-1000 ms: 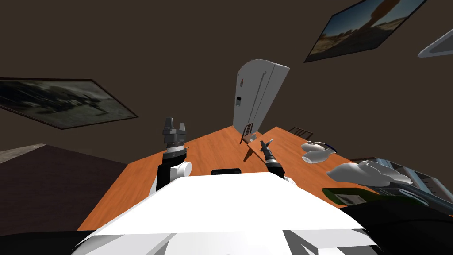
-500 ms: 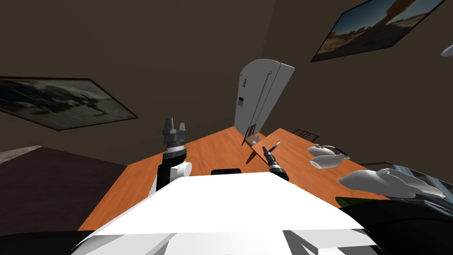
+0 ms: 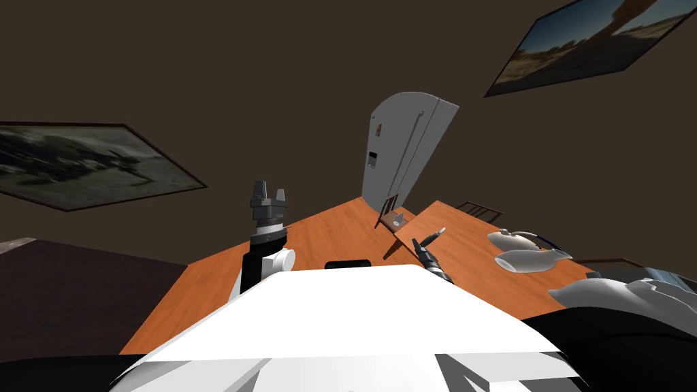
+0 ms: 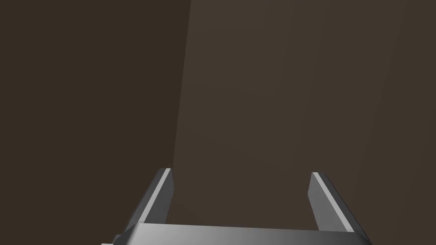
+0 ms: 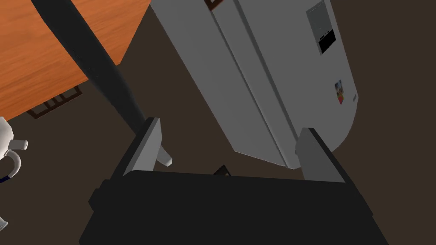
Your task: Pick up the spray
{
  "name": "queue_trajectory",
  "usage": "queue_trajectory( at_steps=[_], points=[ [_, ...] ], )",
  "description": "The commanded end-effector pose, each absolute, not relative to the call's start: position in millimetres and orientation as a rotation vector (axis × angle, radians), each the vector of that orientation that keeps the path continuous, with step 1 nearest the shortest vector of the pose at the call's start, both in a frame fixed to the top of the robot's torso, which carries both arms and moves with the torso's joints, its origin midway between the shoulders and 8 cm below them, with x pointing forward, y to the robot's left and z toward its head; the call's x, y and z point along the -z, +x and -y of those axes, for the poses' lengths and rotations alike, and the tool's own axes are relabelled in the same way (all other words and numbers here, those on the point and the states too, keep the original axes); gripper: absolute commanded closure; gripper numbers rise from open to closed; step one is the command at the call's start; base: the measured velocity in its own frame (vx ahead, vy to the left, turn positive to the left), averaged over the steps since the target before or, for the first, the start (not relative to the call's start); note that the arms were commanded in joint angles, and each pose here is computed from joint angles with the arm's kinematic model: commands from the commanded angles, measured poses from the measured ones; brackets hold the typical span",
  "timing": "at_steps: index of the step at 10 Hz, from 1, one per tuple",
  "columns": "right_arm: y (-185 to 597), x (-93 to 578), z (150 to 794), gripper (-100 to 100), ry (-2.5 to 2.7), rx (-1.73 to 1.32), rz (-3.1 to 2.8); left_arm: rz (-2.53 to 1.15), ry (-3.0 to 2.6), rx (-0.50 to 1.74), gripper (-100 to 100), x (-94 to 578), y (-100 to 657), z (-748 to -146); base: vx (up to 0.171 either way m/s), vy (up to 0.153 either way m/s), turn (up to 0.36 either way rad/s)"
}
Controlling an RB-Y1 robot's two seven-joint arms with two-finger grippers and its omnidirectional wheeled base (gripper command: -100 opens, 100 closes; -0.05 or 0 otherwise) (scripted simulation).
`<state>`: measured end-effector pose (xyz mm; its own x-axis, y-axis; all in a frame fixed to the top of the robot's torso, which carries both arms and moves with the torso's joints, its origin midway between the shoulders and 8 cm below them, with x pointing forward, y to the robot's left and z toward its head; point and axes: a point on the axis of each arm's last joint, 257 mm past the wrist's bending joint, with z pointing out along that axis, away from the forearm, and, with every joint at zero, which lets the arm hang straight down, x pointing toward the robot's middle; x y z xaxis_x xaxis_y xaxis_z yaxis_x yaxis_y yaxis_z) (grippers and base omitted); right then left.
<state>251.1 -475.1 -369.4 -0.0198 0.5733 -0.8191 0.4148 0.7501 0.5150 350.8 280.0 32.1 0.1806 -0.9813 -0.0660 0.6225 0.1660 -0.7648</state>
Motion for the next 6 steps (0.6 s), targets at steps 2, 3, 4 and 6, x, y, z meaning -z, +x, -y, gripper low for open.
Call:
queue_trajectory(
  at_steps=[2,3,4,6],
  points=[
    [239.7,380.9,487.4,-100,0.811,-0.106,-1.668,-0.652,-0.679,1.265,0,-32.2,350.8,-279.9,0.099,0.037,-0.008],
    [221.9,390.5,503.9,-100,0.819,-0.041,-1.697,-0.652,-0.679,1.265,0,-32.2,350.9,-279.9,0.071,0.007,-0.034],
    [204.6,398.6,518.6,-100,0.826,0.019,-1.724,-0.653,-0.679,1.265,0,-32.2,350.9,-280.0,0.175,0.029,-0.059],
    [183.1,407.2,536.1,-100,0.842,0.086,-1.75,-0.653,-0.679,1.265,0,-32.2,350.9,-280.0,0.156,0.039,-0.04]
  ],
)
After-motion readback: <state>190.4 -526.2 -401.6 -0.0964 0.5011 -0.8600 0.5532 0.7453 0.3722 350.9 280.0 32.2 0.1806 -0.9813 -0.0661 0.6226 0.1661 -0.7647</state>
